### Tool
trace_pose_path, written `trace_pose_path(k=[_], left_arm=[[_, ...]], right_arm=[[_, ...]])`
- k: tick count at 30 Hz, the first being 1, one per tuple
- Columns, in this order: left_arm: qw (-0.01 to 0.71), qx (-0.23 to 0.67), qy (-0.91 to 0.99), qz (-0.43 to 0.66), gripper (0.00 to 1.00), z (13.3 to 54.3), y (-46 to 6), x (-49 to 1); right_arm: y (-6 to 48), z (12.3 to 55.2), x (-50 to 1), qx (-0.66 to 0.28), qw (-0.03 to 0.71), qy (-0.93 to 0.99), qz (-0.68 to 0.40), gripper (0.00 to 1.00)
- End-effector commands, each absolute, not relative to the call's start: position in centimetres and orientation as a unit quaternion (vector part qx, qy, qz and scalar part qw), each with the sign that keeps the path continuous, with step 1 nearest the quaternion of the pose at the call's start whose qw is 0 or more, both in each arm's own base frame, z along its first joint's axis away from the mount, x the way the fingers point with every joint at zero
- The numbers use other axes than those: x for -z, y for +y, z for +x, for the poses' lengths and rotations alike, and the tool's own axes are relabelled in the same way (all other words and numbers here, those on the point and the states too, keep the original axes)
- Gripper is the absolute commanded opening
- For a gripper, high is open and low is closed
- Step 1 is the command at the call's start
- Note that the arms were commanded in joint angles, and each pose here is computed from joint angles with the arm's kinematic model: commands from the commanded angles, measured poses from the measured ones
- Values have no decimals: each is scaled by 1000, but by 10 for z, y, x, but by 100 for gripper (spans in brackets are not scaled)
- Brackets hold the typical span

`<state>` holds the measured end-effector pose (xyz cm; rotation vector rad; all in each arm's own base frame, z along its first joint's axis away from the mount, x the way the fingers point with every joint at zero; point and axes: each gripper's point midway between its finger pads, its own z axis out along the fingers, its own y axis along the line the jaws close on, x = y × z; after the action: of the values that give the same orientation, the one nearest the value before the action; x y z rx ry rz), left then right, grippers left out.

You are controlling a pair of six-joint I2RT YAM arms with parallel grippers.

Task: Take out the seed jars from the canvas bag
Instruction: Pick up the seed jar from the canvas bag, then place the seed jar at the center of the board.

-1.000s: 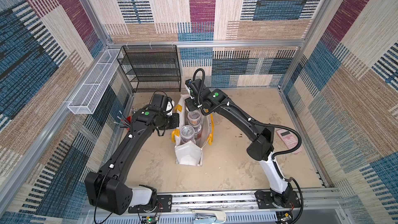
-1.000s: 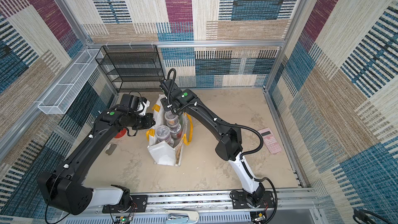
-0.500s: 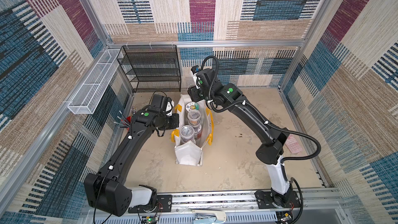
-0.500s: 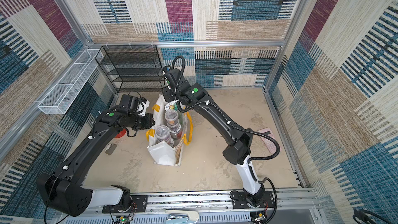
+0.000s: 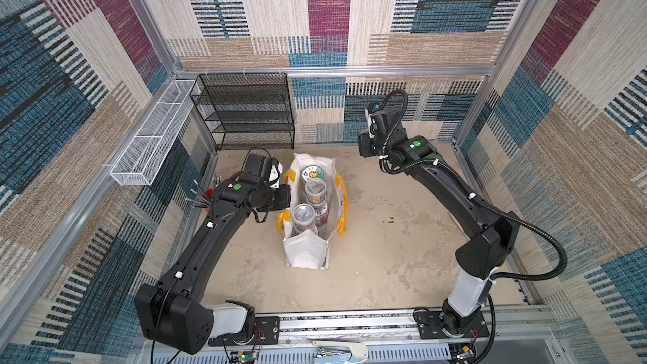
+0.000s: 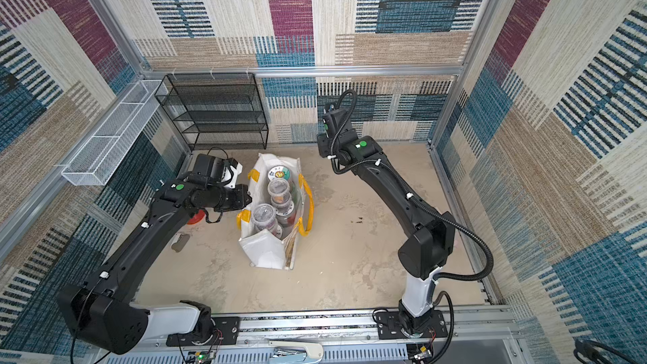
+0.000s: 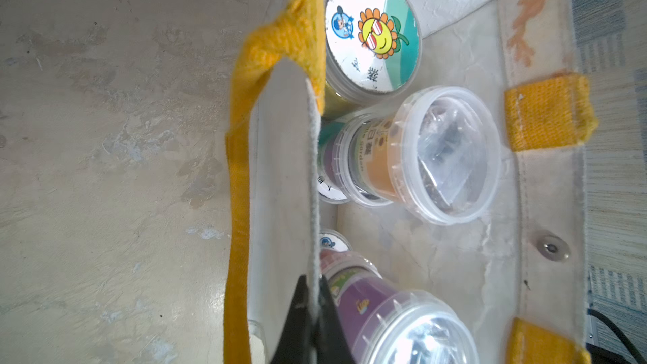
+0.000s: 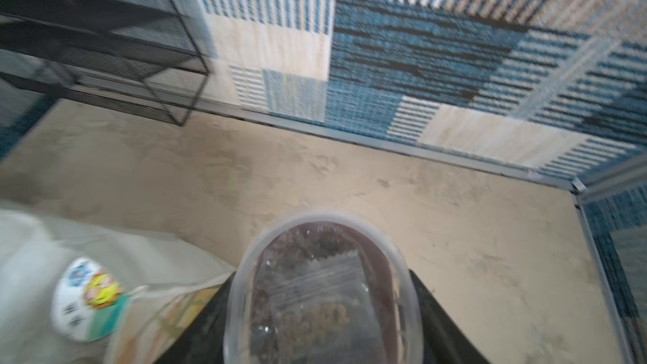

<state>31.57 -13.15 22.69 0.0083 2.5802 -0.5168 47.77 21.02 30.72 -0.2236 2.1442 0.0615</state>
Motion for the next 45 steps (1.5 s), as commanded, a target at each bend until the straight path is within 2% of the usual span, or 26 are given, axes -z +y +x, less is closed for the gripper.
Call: trace_pose_path(k=[1,6,13,19,26,33,36,40,45], left_arm=[[257,194,947,-3,0,316,-132,-229],[263,195,945,-3,0,316,-131,-230],[251,203,946,-2,0,315,-135,-222],[246,203,948,-3,0,315,-135,-219],[246,206,947,-5,0,317,-137,-218],[246,206,947,-3,0,316,-137,-219],[246,205,947,-3,0,316,-136,-218],[246,205,947,-3,0,316,-137,-218],[246,206,947,0,0,315,-137,-218]], right_arm=[[196,510,-286,-24,494,867,-66,37],[180,555,-228,6,488,872,-43,36],[187,597,-158,4,471,881,-35,36],[189,607,-107,8,444,895,-37,36],[186,602,-77,2,427,904,-24,39],[187,598,-72,-9,416,909,-20,55],[185,594,-77,-12,415,910,-12,79],[180,592,-130,-19,466,885,-6,100],[183,585,-197,-45,503,863,-16,99]])
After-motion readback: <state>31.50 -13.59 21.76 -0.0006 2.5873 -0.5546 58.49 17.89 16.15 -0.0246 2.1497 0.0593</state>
